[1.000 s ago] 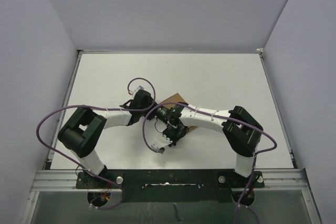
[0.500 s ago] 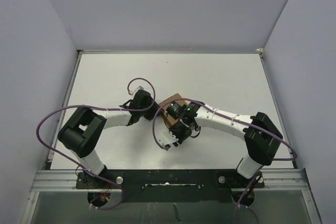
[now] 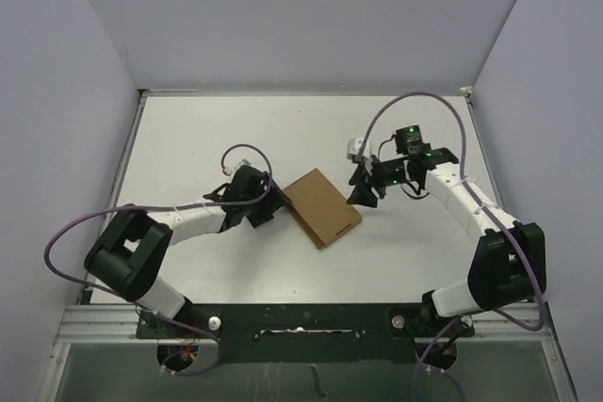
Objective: Fold the paper box
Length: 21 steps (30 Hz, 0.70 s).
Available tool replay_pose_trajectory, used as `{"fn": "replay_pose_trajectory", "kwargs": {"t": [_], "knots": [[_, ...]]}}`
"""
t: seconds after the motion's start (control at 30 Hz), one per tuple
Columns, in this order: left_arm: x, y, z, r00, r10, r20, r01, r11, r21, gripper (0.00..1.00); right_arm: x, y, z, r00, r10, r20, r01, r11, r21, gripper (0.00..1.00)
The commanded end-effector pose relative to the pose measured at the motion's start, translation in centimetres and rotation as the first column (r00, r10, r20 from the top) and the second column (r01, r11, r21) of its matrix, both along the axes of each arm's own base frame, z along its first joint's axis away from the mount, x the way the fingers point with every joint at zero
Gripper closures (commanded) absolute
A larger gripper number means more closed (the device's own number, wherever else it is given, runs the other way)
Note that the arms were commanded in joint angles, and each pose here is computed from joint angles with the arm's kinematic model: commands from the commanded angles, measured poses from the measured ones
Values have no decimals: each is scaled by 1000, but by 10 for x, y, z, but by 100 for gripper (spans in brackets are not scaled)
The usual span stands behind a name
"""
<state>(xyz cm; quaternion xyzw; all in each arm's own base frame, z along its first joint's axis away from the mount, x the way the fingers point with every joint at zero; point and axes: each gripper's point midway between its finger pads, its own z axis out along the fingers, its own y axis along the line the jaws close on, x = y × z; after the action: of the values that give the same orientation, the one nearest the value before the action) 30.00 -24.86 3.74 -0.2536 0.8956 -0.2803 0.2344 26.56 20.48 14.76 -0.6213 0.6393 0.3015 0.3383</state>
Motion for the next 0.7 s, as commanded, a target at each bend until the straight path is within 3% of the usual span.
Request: {"fn": "replay_pose_trajectory", "kwargs": {"t": [0.0,0.13,0.27,0.37,0.57,0.67], "knots": [[0,8,49,992,16,125,-12,999,-35,29,28,-17,24,916,-216,-337,307,920,244,48],[-12,10,70,972,-47,230,62,997,-55,28,51,-50,-5,767,-346,-541,510,840,185,48],[-38,-3,88,878,-197,436,275,954,-121,28,51,-53,-29,686,-359,-632,541,834,113,39],[-67,-9,84,828,-254,499,378,911,-164,31,48,-50,-45,643,-356,-678,539,839,70,39],[-101,-28,53,825,-350,443,438,892,-110,61,46,-46,-62,606,-355,-712,525,851,22,40],[-106,-35,31,837,-393,380,444,895,-52,82,44,-40,-67,607,-355,-712,503,864,-2,40]]}}
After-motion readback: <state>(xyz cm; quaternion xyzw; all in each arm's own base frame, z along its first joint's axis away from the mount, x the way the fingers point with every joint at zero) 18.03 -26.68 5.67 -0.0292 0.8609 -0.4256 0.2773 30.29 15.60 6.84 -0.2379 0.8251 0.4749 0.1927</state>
